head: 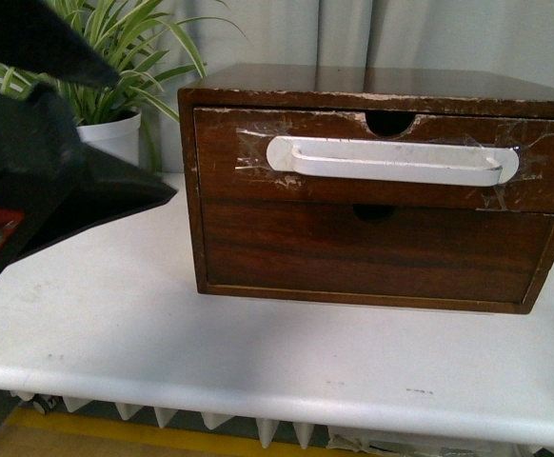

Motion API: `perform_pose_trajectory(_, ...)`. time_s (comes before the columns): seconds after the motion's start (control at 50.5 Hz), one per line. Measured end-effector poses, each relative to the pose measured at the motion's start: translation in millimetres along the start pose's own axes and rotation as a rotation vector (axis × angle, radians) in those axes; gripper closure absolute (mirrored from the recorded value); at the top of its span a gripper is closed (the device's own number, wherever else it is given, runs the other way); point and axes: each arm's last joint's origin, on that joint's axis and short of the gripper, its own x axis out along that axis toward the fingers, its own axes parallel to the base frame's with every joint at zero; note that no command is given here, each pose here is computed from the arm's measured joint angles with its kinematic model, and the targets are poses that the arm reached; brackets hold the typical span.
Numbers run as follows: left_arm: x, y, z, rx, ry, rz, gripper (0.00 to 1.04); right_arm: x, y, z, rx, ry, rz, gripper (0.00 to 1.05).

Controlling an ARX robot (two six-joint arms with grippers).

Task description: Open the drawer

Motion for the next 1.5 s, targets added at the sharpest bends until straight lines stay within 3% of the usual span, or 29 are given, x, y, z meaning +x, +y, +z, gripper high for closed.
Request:
perform_pose_trajectory(0.237,38.0,9.0,40.1,0.097,-0.009,-0.238,0.06,19.6,-14.1,22.2,-0.138,0.047,0.109,0.09)
perform_pose_trajectory(0.514,76.5,10.6,67.0,0.205,0.029,-0.366,0.06,55.8,-14.3,27.2,-0.233,0.088,0.184,0.09)
perform_pose_trajectory(1.504,135.7,12.6,70.6,0.245,0.089,-0.465,0.06,118.9,-22.4,26.6,-0.232,0.062,0.22,0.09)
